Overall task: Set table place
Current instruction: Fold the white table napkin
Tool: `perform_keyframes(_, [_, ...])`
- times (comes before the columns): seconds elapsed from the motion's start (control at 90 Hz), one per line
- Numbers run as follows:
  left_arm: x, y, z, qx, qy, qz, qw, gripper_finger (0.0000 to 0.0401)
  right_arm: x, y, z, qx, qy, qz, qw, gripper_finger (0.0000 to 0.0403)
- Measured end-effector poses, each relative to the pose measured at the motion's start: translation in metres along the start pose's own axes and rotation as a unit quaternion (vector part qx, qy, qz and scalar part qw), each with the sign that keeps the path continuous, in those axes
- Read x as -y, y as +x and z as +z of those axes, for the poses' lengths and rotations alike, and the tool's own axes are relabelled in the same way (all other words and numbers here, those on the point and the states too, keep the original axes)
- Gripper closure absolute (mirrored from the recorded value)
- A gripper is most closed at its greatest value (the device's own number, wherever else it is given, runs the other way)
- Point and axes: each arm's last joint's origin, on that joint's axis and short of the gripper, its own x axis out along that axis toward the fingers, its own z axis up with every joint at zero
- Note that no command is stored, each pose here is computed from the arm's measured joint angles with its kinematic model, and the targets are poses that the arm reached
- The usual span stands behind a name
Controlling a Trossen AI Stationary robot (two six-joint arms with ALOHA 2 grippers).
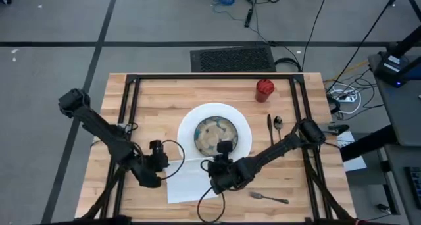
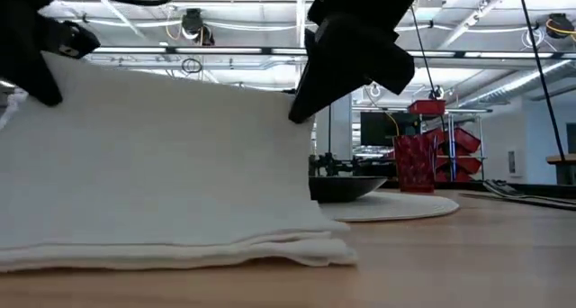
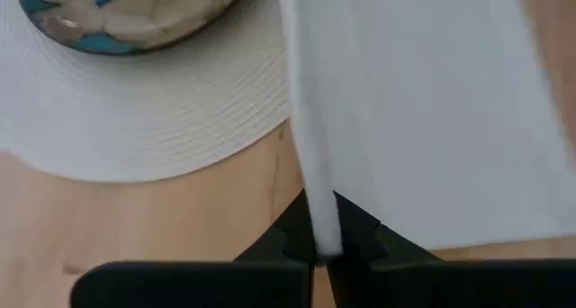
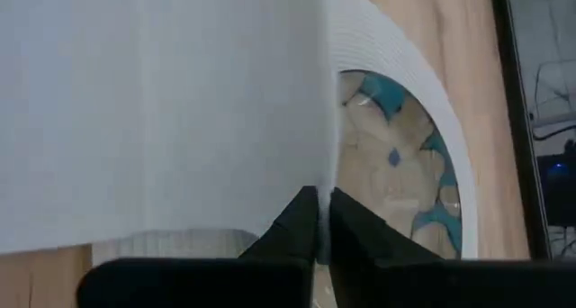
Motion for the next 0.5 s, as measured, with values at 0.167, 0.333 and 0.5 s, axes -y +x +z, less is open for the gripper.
perform_keyframes(0.167, [0.016, -0.004, 0.004, 0.004, -0.015, -0.107, 0.994, 0.0401, -0.017, -0.012, 0.001, 0.023, 0.009, 0.047, 0.999, 0.0403])
perform_keyframes(0.333, [0.026, 0.006, -0.001, -0.022, -0.023, -0.121, 0.992, 0.0401, -0.033, -0.023, 0.004, 0.040, 0.034, 0.123, 0.991, 0.0403])
perform_keyframes(0.5, [0.037, 0.016, -0.004, -0.034, -0.032, -0.134, 0.990, 0.0401, -0.042, -0.030, 0.004, 0.046, 0.053, 0.163, 0.984, 0.0403])
